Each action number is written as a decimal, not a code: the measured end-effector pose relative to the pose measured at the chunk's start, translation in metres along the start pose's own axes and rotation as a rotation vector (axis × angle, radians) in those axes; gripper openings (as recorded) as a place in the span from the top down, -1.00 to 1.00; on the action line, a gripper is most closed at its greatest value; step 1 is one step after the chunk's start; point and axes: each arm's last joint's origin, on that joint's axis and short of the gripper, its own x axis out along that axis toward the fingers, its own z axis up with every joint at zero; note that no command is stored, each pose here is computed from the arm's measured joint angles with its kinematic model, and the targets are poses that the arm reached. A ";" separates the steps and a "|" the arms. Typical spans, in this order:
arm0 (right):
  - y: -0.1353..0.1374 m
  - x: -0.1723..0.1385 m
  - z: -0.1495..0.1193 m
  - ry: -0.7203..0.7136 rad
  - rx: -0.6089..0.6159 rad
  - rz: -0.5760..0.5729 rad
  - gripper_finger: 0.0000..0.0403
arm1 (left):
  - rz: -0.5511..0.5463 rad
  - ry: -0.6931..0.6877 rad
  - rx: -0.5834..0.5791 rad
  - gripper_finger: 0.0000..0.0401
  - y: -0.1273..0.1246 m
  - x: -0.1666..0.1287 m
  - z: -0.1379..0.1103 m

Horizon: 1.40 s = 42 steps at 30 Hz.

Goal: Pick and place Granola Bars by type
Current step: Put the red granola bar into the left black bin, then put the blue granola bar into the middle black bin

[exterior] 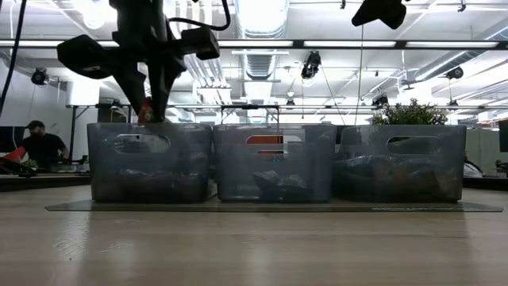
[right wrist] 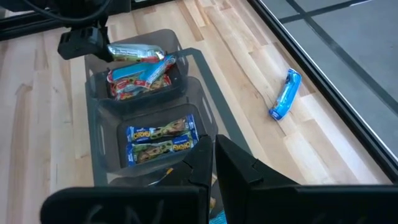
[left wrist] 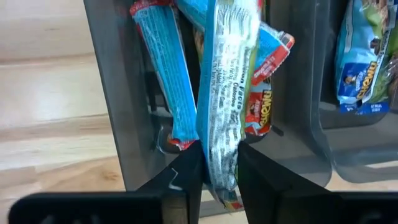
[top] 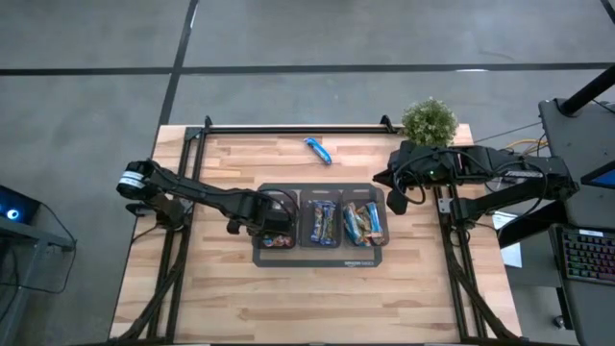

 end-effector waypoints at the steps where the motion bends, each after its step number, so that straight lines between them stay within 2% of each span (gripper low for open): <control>1: 0.000 0.000 0.000 0.000 0.001 0.000 0.94 | 0.000 -0.007 0.000 0.63 0.000 0.000 0.000; 12: 0.000 0.000 0.000 0.001 0.003 -0.001 0.94 | 0.000 -0.023 -0.003 0.41 0.001 0.002 0.001; 23: 0.000 0.000 0.000 0.000 0.002 -0.002 0.94 | -0.041 -0.008 0.047 0.41 -0.004 0.000 0.000; 27: 0.000 0.000 0.000 0.000 0.003 -0.002 0.94 | -0.040 -0.007 0.051 0.51 -0.004 0.000 0.000; 34: 0.000 0.000 0.000 0.000 0.003 -0.002 0.94 | -0.042 -0.007 0.077 0.96 -0.003 -0.001 0.001; 42: 0.000 0.000 0.000 0.000 0.015 -0.002 0.94 | -0.082 -0.016 0.188 1.00 -0.002 -0.013 0.002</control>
